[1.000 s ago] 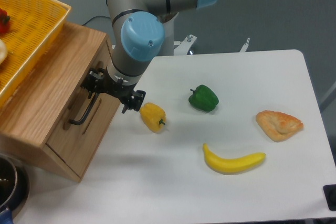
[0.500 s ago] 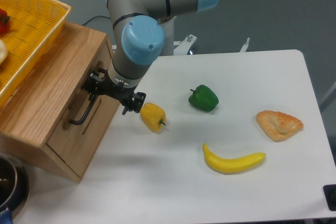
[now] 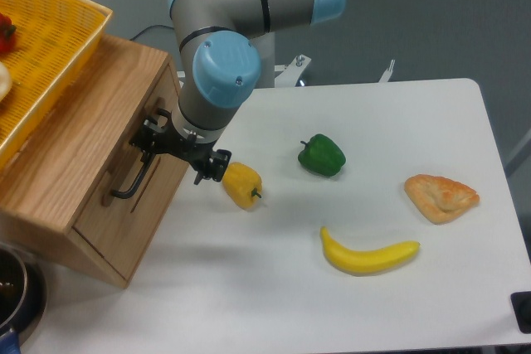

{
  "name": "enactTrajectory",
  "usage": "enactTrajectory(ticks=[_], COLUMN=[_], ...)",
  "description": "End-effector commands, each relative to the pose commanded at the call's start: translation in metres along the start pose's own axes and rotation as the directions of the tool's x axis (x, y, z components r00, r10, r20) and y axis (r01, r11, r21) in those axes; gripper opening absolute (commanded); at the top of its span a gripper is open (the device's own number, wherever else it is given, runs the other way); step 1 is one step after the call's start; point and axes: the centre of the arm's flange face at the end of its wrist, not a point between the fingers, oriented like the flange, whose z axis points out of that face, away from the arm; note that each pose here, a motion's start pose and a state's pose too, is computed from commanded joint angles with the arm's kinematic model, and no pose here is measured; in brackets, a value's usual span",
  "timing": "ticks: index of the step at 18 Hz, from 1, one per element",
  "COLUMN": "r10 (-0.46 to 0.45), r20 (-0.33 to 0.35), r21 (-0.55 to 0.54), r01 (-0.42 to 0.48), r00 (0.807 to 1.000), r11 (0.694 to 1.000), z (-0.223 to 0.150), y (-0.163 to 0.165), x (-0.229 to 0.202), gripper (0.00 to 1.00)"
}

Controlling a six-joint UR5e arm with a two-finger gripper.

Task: Slide the top drawer open
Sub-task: 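Pull the handle outward to slide the wooden drawer open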

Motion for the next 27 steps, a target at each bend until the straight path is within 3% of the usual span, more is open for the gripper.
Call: enactTrajectory(ticks=[20,23,27], r10=[0.009,0.022,0.044], r20=[0.035,0.083,0.088], r21=[0.054,0.020,0.013], r01=[-0.011,-0.024,-0.045], r00=[0.999,0.996,0.995], r11=[0.998,1.000,0.999], z=[-0.017,-0.017,-0.016], y=[0.000,0.004,0.004], x=[-0.029,-0.037,-0.041], gripper=[1.00,1.00,1.00])
